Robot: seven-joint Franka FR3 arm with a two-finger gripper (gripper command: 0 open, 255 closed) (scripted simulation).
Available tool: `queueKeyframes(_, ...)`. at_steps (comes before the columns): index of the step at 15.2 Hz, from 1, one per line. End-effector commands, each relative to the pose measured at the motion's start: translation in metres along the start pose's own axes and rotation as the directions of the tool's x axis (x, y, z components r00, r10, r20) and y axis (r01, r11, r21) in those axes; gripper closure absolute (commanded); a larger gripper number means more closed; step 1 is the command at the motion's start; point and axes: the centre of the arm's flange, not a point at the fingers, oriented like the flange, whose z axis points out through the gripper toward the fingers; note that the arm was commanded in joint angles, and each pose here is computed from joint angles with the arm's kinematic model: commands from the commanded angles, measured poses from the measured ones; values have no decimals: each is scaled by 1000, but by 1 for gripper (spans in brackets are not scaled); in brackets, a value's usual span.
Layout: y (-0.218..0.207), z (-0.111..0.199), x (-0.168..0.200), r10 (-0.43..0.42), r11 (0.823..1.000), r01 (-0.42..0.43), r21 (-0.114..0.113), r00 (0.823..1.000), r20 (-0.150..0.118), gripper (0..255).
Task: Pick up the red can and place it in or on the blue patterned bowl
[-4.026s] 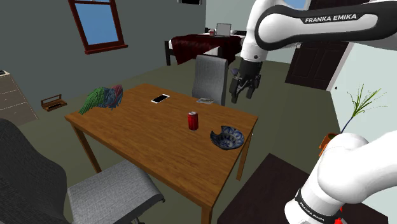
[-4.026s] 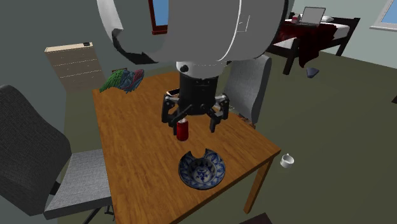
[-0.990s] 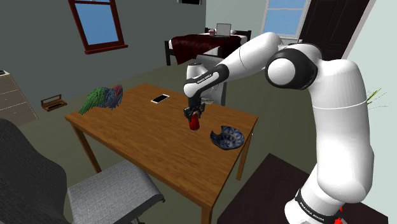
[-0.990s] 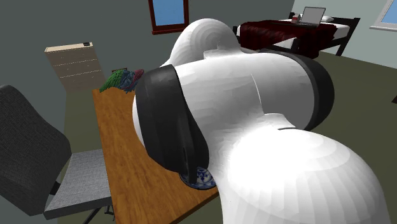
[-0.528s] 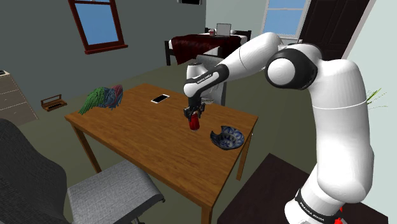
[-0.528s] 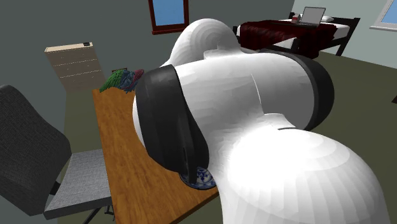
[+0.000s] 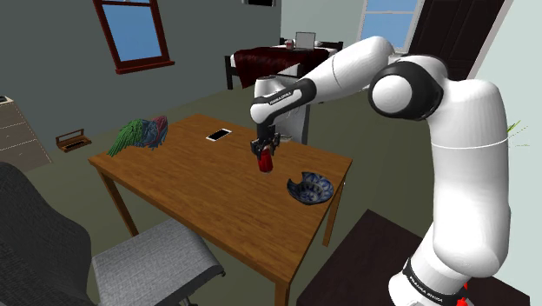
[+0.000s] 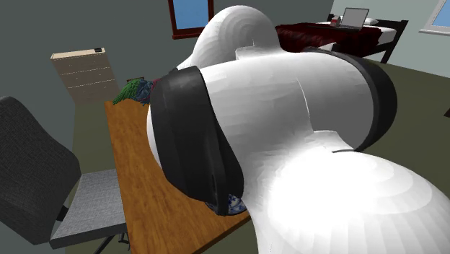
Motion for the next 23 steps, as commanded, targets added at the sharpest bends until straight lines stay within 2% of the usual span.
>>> queueKeyframes(1,0,-11,0,0,1000,0,0,1000,0,255)
queueKeyframes(21,2,-113,4,0,1000,0,0,1000,0,255)
queueKeyframes(23,8,-117,-21,0,1000,0,0,1000,0,255)
